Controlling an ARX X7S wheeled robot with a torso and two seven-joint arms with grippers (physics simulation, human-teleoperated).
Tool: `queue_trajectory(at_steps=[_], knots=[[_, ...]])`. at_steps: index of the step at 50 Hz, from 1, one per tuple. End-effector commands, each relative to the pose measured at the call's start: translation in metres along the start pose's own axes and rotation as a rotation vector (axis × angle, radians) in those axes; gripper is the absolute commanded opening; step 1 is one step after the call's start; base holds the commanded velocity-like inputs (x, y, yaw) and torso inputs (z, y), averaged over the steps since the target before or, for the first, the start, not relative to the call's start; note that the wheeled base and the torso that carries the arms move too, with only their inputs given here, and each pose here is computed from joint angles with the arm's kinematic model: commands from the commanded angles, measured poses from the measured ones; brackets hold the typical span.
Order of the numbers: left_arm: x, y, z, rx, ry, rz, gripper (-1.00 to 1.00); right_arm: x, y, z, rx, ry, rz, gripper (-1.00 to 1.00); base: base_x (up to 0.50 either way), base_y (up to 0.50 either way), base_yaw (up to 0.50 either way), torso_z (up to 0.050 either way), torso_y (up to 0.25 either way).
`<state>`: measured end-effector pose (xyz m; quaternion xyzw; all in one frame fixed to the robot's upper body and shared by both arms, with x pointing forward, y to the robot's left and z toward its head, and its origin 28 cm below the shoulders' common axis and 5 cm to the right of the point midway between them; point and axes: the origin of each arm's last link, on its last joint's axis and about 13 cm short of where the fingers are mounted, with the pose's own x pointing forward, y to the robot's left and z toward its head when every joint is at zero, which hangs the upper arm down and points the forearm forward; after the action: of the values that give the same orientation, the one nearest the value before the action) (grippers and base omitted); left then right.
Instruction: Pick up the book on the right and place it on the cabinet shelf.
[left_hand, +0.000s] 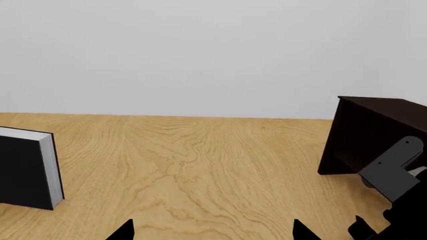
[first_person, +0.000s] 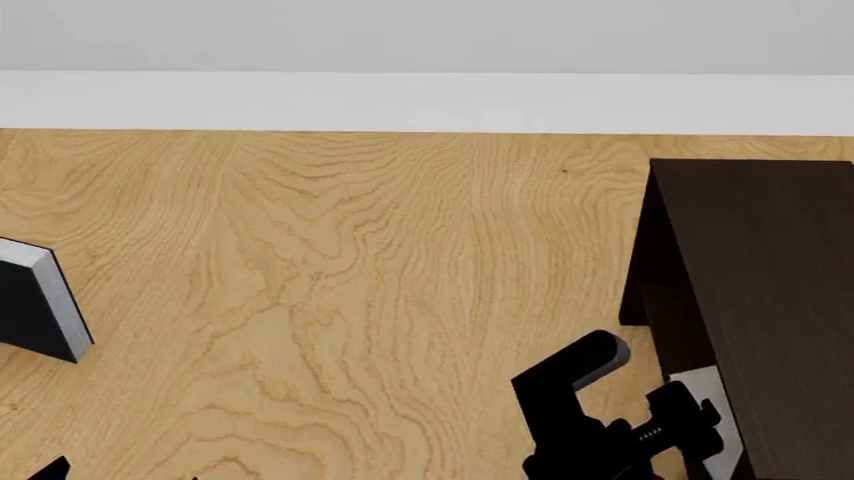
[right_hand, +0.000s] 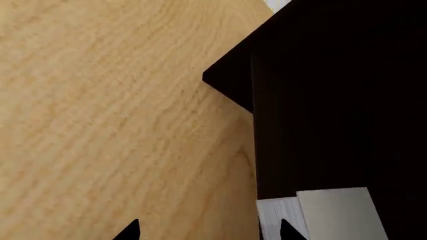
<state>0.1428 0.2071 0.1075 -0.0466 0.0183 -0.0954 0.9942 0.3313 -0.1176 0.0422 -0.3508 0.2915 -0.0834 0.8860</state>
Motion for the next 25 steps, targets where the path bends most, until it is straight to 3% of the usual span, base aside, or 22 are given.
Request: queue_trajectory(at_steps=[1,25], knots=[[-0.001,0.000,0.000,0.001,0.000,0.002,1.00,-0.004,0.002,0.005,-0.023,-0.044,-0.001,1.00,0.00,0.00,0.00,0.000,0.000],[-0.001,0.000,0.000,0.002,0.000,0.006,1.00,-0.020,0.021,0.025,-0.037,-0.186,0.143,1.00,0.00,0.00,0.00,0.000,0.000]])
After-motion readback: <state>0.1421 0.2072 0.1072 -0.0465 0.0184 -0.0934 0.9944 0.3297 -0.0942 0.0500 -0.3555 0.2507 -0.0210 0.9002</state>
